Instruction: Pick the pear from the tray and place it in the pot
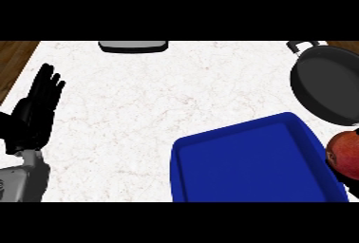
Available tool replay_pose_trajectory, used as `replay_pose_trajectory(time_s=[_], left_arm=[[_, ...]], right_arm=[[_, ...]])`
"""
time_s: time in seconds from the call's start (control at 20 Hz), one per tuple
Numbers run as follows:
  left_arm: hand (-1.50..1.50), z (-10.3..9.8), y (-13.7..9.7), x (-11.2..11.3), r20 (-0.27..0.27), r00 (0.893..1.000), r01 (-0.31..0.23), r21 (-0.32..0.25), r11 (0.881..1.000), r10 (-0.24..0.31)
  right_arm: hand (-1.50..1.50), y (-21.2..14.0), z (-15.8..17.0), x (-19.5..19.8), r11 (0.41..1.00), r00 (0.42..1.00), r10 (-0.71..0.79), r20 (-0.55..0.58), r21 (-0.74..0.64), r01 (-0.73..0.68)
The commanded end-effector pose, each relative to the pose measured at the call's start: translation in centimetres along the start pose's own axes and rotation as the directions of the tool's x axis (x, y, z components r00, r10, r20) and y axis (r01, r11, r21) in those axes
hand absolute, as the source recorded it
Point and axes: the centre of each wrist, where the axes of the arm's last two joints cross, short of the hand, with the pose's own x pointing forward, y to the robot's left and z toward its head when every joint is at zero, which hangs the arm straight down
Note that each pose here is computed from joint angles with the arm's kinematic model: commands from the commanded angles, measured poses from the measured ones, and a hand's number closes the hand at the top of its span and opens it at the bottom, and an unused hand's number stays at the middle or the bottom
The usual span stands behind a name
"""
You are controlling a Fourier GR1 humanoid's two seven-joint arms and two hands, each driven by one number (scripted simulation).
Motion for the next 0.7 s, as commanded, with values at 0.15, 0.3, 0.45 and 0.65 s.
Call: replay_pose_trajectory(time_s=[0.15, 0.3, 0.45, 0.65], left_arm=[[0.00, 0.4, -1.2, 1.2, -0.009, 1.000, 0.002, -0.005, 1.000, -0.002], [0.00, 0.3, -1.2, 0.5, 0.000, 1.000, 0.004, -0.002, 1.000, -0.004], [0.00, 0.8, -1.5, 1.0, 0.007, 1.000, -0.004, -0.026, 1.000, 0.005], [0.00, 0.4, -2.4, -0.2, 0.018, 1.000, -0.004, -0.013, 1.000, 0.004]], right_arm=[[1.50, -2.8, -3.2, -3.0, 0.995, 0.994, -0.093, -0.063, -0.047, 0.090], [1.50, -3.4, -6.0, -5.1, 0.997, 0.991, -0.053, -0.121, -0.069, 0.045], [1.50, -2.3, -6.8, -9.6, 0.989, 0.982, -0.138, -0.132, -0.075, 0.129], [1.50, -3.4, -9.0, -11.6, 0.967, 0.963, -0.238, -0.129, -0.120, 0.223]])
